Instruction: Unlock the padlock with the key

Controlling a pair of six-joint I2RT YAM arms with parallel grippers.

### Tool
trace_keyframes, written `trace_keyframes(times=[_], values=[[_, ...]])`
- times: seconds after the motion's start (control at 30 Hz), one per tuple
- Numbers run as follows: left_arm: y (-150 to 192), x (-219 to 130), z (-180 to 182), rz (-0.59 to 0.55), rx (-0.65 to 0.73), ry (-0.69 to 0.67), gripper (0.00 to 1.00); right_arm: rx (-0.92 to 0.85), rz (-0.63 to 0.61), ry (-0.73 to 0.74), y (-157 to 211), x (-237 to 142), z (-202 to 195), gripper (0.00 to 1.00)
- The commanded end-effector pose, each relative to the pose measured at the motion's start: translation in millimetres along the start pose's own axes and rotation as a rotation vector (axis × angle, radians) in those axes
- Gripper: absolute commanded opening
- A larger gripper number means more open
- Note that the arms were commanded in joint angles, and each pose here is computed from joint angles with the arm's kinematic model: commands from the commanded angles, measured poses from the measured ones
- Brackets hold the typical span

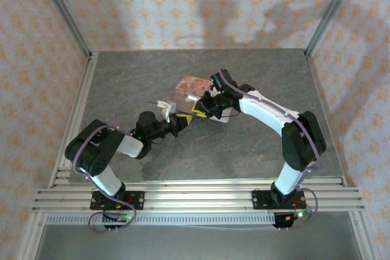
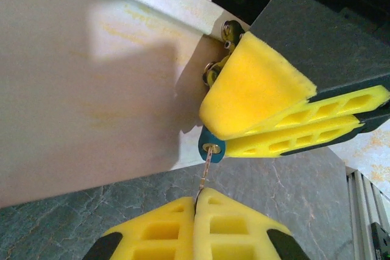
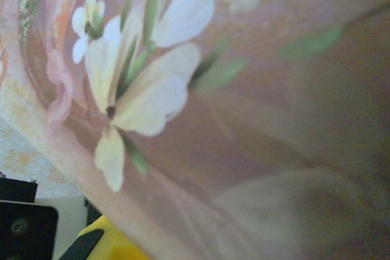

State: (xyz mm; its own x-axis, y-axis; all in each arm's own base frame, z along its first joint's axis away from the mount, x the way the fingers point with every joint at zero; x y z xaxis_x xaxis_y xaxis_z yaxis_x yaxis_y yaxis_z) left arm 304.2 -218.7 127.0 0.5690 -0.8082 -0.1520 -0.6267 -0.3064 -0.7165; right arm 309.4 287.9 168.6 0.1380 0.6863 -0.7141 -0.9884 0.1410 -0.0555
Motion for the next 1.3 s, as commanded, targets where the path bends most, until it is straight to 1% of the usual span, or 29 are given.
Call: trace_keyframes(times=[0.0, 0.4, 0.6, 0.8, 1.03, 1.27], values=[[-23, 0, -10, -0.048, 0.071, 0.014, 0.0, -0.056, 0.025, -0.032, 10, -18, 18, 0.0], [-17, 10, -17, -0.012, 0.097, 0.0, 0.0, -0.039, 0.029, -0.038, 10, -15, 17, 0.0], [-19, 14, -18, -0.049, 0.052, 0.026, 0.0, -0.031, 0.027, -0.033, 11, -13, 13, 0.0], [-14, 16, -19, -0.05, 0.058, 0.014, 0.0, -0.009, 0.025, -0.039, 11, -8, 9, 0.0], [13, 13, -11, -0.025, 0.151, -0.122, 0.0, 0.023, 0.012, -0.034, 7, 2, 2, 0.0], [31, 14, -15, 0.003, 0.29, -0.235, 0.0, 0.043, 0.027, -0.014, 10, 14, -12, 0.0]])
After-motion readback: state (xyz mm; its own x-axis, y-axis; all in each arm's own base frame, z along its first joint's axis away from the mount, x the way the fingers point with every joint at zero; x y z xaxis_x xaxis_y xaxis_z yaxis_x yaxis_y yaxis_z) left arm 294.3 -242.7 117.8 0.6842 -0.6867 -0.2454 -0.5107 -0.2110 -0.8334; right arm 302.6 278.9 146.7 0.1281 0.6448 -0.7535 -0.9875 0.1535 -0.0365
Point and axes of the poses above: each hand's point on the last joint's axis, 136 mm out from that joint toward the fingers, its own x axis out along the fingers, its own z axis along the line the jaws close on, y = z × x, the point moved 3 cm from there along -x, back along the fingers, and after that the axes turned 10 degrees about -x, right-handed, at the moved point
